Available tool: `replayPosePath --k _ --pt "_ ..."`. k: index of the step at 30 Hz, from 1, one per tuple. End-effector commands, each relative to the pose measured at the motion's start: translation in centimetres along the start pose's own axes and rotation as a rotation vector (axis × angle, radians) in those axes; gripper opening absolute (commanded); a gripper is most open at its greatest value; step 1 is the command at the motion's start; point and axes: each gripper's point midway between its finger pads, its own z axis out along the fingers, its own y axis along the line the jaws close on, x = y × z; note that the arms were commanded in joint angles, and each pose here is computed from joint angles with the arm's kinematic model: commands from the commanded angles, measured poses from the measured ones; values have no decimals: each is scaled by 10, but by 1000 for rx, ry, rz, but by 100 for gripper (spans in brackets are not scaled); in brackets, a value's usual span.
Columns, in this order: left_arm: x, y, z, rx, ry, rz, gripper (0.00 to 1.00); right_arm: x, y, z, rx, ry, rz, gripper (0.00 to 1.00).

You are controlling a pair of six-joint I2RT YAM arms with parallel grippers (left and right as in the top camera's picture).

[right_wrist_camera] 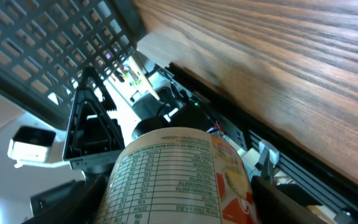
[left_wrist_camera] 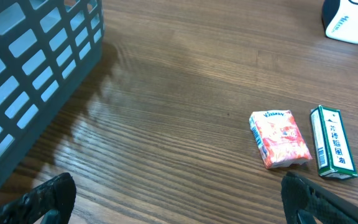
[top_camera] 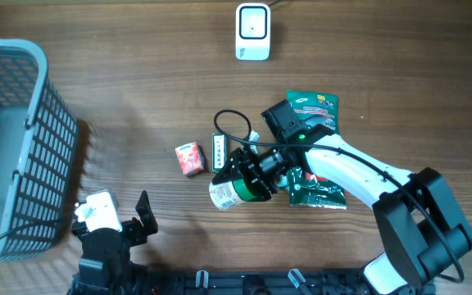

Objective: Scan the item barcode
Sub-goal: 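Carry the jar up to the scanner and hold it under the scanner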

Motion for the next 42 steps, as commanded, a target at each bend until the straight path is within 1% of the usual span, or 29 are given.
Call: replayPosePath --k 1,3,5,8,10,11,12,13,15,17,20,22,23,24,27,28,30,31,34,37,39,42 --pt "0 2 1 -10 -4 -12 100 -1 14 -5 -4 -30 -129 58" --pt "0 2 1 -10 -4 -12 100 -16 12 -11 71 -149 -187 58" --pt "0 2 1 -10 -4 -12 100 -27 26 -25 123 -276 -283 59" --pt "0 2 1 -10 -4 -11 100 -55 54 -69 269 -597 -459 63" --pt "0 2 1 -10 -4 -11 100 -85 53 -111 430 -868 -488 63" --pt "0 2 1 -10 -4 -12 100 -103 51 -140 531 -1035 -488 63" --pt "0 2 1 -10 -4 -12 100 -111 51 -154 576 -1119 -481 63" --pt "0 2 1 -10 -4 -11 100 -122 57 -169 628 -1209 -523 64" --pt "0 2 1 -10 -4 -11 100 -144 71 -178 664 -1294 -622 73" --pt "0 2 1 -10 -4 -12 100 -171 80 -181 685 -1376 -693 76" --pt "0 2 1 -10 -4 -12 100 -208 85 -195 708 -1495 -715 75" --pt "0 2 1 -10 -4 -12 100 -237 91 -204 722 -1515 -713 74" --pt "0 2 1 -10 -4 -12 100 -242 90 -201 735 -1486 -703 76" --pt "0 2 1 -10 -4 -11 100 -245 88 -194 749 -1430 -697 85" --pt "0 2 1 -10 -4 -11 100 -226 91 -189 761 -1338 -692 100" --pt "0 2 1 -10 -4 -12 100 -219 88 -179 739 -1262 -700 100" --pt "0 2 1 -10 -4 -12 100 -200 80 -146 630 -1036 -722 100" --pt "0 2 1 -10 -4 -12 100 -194 76 -133 589 -956 -722 100" --pt "0 2 1 -10 -4 -12 100 -196 62 -124 610 -911 -704 100" --pt "0 2 1 -10 -4 -12 100 -209 46 -130 691 -954 -663 100" --pt "0 2 1 -10 -4 -12 100 -224 22 -131 767 -961 -619 100" --pt "0 2 1 -10 -4 -11 100 -234 -5 -108 756 -867 -593 99"
